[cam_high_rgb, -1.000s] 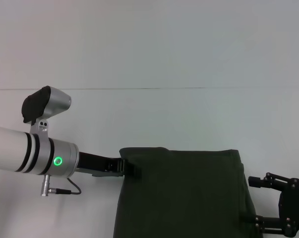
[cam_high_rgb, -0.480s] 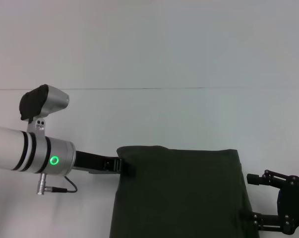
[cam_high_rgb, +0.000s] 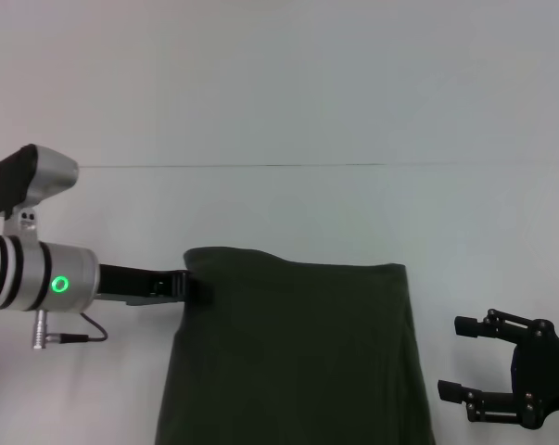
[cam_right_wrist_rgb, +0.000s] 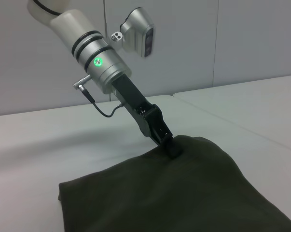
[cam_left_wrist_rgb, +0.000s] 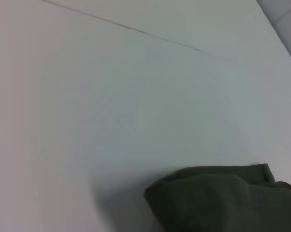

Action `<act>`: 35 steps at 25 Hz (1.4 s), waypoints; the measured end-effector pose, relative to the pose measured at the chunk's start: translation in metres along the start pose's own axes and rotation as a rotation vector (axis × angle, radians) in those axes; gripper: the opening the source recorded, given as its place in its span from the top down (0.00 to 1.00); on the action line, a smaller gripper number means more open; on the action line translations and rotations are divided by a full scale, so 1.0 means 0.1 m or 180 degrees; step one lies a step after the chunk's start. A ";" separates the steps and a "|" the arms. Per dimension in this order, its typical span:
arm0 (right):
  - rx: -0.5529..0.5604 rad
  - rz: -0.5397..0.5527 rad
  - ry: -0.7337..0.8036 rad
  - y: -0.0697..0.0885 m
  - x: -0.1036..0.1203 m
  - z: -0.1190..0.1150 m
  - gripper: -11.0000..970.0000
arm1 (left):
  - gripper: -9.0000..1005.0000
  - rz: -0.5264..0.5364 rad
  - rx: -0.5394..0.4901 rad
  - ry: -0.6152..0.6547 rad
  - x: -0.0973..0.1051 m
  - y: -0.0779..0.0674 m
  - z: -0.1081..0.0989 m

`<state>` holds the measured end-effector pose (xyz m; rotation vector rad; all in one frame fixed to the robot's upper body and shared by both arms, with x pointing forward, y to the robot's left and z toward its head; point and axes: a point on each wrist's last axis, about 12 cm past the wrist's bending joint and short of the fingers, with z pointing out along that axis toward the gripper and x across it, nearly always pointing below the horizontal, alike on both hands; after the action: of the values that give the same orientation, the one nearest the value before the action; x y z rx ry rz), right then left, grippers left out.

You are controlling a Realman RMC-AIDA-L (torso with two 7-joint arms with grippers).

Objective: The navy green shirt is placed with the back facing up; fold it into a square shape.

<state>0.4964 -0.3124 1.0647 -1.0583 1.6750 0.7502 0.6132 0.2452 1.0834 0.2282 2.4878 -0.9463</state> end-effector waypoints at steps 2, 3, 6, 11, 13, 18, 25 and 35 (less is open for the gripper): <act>-0.0001 -0.0006 -0.0002 -0.01 -0.01 0.01 0.09 | 0.93 -0.0025 -0.0067 -0.0044 -0.01 0.06 -0.04; -0.0001 -0.0008 -0.0002 -0.01 -0.01 0.01 0.09 | 0.93 -0.0041 -0.0099 -0.0071 -0.01 0.08 -0.07; -0.0001 -0.0017 -0.0003 -0.01 -0.02 0.01 0.09 | 0.93 -0.0095 -0.0157 -0.0152 0.00 0.15 -0.12; -0.0005 -0.0025 -0.0006 -0.03 -0.03 0.03 0.09 | 0.93 -0.0142 -0.0238 -0.0255 -0.01 0.23 -0.19; -0.0008 -0.0027 -0.0008 -0.03 -0.03 0.03 0.09 | 0.93 -0.0142 -0.0249 -0.0258 -0.01 0.25 -0.20; -0.0009 -0.0031 -0.0009 -0.03 -0.03 0.05 0.09 | 0.91 -0.0077 -0.0238 -0.0260 0.00 0.24 -0.19; -0.0029 -0.0042 -0.0006 -0.03 -0.03 0.08 0.09 | 0.88 0.0086 -0.0219 -0.0424 0.07 0.24 -0.31; -0.0224 -0.0225 -0.0162 -0.02 -0.11 0.33 0.09 | 0.69 0.1090 0.0164 -0.0915 0.32 0.14 -0.78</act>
<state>0.5137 -0.2820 1.0642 -1.1323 1.5698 0.7884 0.5613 0.3073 1.1106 0.4822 2.0794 -0.8331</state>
